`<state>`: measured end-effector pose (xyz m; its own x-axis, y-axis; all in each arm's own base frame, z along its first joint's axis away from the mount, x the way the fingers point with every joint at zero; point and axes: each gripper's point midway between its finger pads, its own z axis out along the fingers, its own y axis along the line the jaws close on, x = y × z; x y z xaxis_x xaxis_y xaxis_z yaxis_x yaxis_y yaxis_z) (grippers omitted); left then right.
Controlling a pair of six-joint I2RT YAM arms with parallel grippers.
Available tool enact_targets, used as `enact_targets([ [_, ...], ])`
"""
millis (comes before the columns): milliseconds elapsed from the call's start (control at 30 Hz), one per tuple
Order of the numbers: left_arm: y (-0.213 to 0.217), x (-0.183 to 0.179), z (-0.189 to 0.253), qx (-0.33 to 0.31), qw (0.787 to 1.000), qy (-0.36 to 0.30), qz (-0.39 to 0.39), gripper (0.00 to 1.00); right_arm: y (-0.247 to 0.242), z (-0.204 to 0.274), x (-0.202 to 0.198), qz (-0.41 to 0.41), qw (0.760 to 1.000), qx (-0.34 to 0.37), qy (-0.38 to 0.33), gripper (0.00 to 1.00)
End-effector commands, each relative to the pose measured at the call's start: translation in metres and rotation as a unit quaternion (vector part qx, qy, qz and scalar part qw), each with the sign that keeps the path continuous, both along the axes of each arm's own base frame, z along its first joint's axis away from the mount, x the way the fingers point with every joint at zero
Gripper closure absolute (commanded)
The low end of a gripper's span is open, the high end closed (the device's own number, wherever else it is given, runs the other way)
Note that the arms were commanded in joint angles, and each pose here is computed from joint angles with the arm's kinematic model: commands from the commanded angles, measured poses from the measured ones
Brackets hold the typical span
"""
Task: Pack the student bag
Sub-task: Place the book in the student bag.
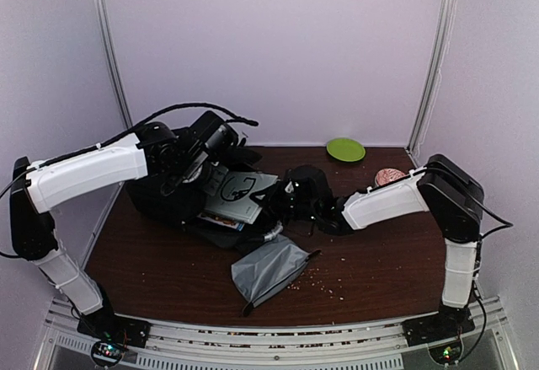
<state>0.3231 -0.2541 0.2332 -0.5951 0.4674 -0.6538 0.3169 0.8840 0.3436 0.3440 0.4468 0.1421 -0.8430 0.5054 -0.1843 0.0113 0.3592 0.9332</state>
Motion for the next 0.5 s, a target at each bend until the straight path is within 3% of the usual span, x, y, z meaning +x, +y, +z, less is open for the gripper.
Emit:
enact_targets([
  [0, -0.031, 0.007, 0.047, -0.114, 0.991, -0.059, -0.027, 1.0, 0.031, 0.029, 0.007, 0.025, 0.999, 0.038, -0.024, 1.0],
  [367, -0.036, 0.001, 0.042, -0.144, 0.988, -0.044, -0.031, 1.0, 0.08, -0.008, 0.006, 0.064, 0.998, 0.003, 0.009, 1.0],
  [400, -0.035, 0.001, 0.042, -0.145, 0.988, -0.045, -0.029, 1.0, 0.081, -0.01, 0.005, 0.067, 0.998, -0.001, 0.011, 0.98],
  [467, -0.032, 0.001, 0.043, -0.145, 0.988, -0.048, -0.025, 1.0, 0.082, -0.013, 0.001, 0.074, 0.997, -0.008, 0.016, 0.84],
])
